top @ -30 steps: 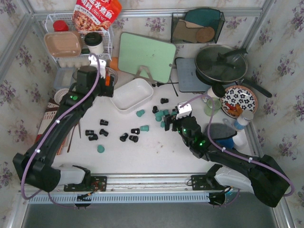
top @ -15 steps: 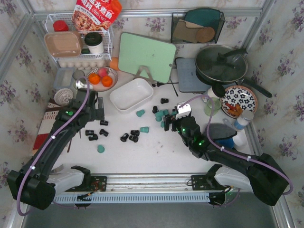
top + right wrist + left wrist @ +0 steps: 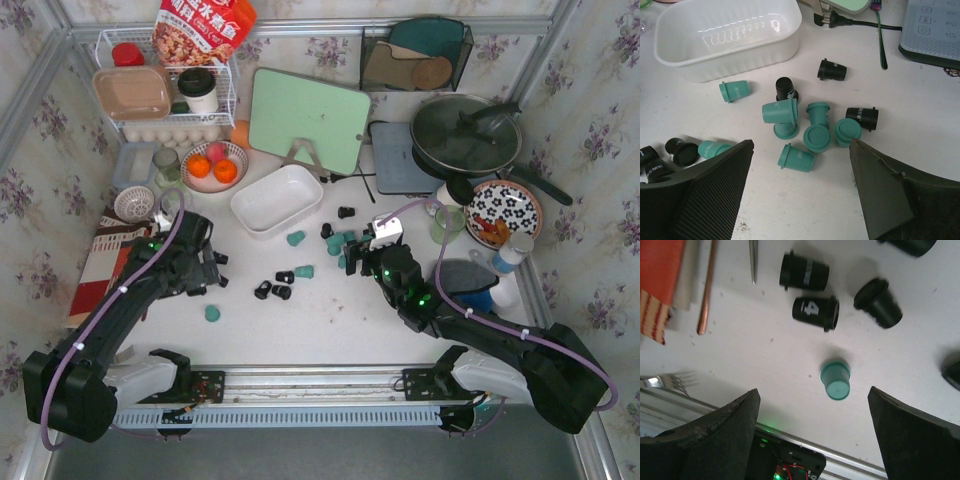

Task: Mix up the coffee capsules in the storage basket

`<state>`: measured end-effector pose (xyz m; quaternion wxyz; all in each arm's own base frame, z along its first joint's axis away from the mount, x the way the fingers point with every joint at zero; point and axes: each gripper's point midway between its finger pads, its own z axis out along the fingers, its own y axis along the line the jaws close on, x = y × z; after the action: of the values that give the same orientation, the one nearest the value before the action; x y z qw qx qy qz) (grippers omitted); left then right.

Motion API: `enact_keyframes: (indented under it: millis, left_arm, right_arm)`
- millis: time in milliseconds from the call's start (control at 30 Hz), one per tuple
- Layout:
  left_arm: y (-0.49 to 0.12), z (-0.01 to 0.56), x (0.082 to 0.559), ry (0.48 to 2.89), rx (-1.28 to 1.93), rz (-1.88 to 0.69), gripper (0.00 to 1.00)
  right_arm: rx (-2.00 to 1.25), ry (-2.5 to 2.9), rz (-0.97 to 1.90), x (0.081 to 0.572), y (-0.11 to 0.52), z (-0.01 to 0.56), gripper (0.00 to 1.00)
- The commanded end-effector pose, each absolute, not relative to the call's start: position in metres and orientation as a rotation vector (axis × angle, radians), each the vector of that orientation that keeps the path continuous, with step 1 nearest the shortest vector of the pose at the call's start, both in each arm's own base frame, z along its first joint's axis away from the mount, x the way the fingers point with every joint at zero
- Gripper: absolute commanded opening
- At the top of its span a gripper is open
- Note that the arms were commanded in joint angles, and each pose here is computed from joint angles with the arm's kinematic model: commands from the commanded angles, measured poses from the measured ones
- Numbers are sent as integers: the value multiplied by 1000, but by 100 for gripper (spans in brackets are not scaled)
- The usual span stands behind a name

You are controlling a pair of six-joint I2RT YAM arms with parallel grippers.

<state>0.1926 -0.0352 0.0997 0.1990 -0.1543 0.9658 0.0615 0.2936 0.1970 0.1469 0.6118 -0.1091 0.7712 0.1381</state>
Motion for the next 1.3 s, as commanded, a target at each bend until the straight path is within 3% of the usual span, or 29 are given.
enact_keyframes:
  millis: [0, 400, 667, 833, 1067, 1267]
  left_arm:
    - [-49, 85, 175, 2750, -516, 53, 87]
    - [-72, 51, 165, 2792, -486, -134, 60]
    - [-66, 48, 177, 2764, -456, -75, 56]
    - [-64, 42, 187, 2760, -431, -38, 44]
    - [-64, 39, 188, 2787, -401, -14, 39]
    - [-62, 42, 186, 2787, -378, -10, 26]
  right_arm:
    - [-238, 1761, 335, 296, 200, 154, 85]
    - [-243, 1772, 328, 297, 201, 150, 85]
    - [-250, 1783, 330, 297, 203, 148, 85]
    - [-257, 1789, 330, 297, 203, 146, 85]
    - [-264, 1801, 327, 298, 205, 144, 85]
    - [-267, 1809, 324, 298, 206, 141, 85]
